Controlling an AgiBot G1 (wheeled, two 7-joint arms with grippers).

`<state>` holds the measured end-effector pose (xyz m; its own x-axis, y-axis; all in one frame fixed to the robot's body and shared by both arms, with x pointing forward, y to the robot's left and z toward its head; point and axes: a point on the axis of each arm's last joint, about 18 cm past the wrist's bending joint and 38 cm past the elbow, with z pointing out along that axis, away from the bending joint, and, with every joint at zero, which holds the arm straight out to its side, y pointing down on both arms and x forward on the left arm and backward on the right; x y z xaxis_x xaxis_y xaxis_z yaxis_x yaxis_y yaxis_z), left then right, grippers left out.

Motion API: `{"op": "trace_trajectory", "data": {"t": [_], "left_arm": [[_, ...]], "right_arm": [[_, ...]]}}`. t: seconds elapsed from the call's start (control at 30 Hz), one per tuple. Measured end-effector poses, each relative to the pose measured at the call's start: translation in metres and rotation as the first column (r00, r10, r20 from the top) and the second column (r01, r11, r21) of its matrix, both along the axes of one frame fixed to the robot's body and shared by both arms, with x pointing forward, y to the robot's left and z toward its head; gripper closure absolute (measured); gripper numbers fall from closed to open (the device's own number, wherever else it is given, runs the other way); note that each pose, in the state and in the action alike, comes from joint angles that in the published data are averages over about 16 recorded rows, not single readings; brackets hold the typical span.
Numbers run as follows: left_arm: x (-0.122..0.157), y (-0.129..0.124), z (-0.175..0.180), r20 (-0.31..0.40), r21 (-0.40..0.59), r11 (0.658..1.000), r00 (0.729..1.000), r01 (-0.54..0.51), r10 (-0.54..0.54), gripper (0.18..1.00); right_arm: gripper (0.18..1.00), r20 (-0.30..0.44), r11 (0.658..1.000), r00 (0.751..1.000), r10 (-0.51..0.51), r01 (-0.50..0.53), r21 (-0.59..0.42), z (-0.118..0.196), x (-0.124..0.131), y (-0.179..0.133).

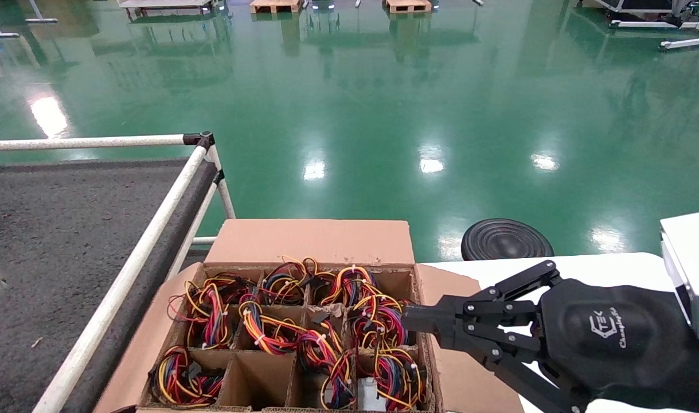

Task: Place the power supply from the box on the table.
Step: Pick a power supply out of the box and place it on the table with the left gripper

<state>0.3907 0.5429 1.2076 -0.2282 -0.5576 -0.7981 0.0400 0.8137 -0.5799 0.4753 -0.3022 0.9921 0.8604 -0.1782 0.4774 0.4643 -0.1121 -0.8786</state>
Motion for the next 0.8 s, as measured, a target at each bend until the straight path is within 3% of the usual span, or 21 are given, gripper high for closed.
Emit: {"op": "trace_trajectory", "data": {"t": [0.8], "left_arm": [[0.037,0.019,-0.076,-0.204,-0.163,0.986,0.976,0.043,-0.076,0.917]], "right_arm": [[0.985,0.0,1.0,1.0,0.0,0.0,0.0,0.0,0.0,0.0]]}}
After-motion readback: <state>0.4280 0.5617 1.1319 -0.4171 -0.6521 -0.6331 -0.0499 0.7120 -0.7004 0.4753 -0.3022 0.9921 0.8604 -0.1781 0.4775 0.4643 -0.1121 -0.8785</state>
